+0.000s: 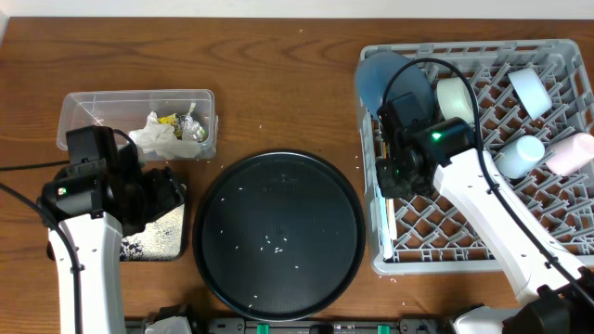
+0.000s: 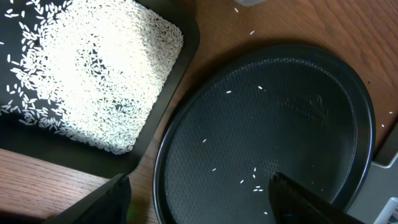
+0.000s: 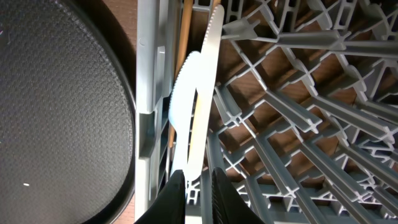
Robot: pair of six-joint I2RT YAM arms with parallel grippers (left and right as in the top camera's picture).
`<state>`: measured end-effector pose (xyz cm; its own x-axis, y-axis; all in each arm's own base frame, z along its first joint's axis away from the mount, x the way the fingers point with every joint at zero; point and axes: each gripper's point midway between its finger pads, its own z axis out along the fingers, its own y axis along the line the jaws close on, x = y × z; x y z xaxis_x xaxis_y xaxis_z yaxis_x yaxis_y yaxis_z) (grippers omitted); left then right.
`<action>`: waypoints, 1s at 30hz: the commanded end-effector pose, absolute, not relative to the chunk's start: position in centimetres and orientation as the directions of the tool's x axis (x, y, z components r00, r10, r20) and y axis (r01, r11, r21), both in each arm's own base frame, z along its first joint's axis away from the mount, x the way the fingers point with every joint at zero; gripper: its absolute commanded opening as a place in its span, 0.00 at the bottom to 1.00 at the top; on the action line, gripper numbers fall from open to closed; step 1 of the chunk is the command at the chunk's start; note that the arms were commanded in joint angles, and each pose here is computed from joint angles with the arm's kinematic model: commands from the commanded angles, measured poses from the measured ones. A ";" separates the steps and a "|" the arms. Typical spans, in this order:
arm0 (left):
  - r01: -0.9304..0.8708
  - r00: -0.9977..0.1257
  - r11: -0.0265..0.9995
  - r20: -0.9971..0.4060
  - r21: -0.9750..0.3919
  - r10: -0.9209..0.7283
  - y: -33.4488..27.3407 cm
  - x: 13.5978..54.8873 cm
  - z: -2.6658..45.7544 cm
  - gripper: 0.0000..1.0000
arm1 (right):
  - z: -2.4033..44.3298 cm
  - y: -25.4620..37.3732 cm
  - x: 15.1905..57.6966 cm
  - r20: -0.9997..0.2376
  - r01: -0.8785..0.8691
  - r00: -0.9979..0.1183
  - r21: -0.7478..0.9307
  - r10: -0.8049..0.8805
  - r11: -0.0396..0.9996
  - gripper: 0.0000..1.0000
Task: Sort waste into correct bins and load items into the dishwasher rack
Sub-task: 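Open right gripper to release the utensil in the rack and raise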
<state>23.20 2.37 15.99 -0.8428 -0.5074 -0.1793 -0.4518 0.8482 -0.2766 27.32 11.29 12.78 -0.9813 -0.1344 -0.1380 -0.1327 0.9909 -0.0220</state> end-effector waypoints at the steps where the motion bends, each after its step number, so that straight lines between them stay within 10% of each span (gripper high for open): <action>1: -0.467 -0.839 0.844 -0.170 -0.264 -0.517 2.6 23.0 15.7 0.72 | 13.3 10.6 27.6 -0.165 -0.094 -0.982 -0.028 -0.097 0.995 0.13; 16: -0.374 -0.886 0.890 -0.182 -0.262 -0.427 0.9 23.3 15.7 0.72 | 14.7 11.5 30.9 -0.276 -0.024 -0.961 0.143 0.017 0.989 0.26; 19: -0.285 -0.918 0.926 -0.208 -0.247 -0.338 -0.8 23.7 15.8 0.73 | 15.3 9.9 31.7 -0.286 0.036 -0.954 0.192 0.091 0.981 0.42; 21: -0.220 -0.934 0.951 -0.234 -0.217 -0.270 -2.0 24.1 15.8 0.90 | 15.7 8.6 32.3 -0.294 0.074 -0.945 0.223 0.139 0.972 0.77; 24: -0.117 -0.951 0.976 -0.264 -0.185 -0.164 -4.1 24.7 15.8 0.98 | 16.0 7.2 33.2 -0.332 0.006 -0.939 0.239 0.088 0.971 0.99; 30: -0.050 -0.977 0.988 -0.200 -0.143 -0.079 -6.0 25.3 15.7 0.98 | 16.2 2.7 34.0 -0.363 0.025 -0.926 0.213 0.103 0.977 0.99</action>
<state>24.39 -6.28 15.04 -0.9759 -0.0919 -0.1977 -0.0551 0.9813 -0.1842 34.06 4.07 15.44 -0.9333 0.1327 -0.3336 0.0638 0.9757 0.2098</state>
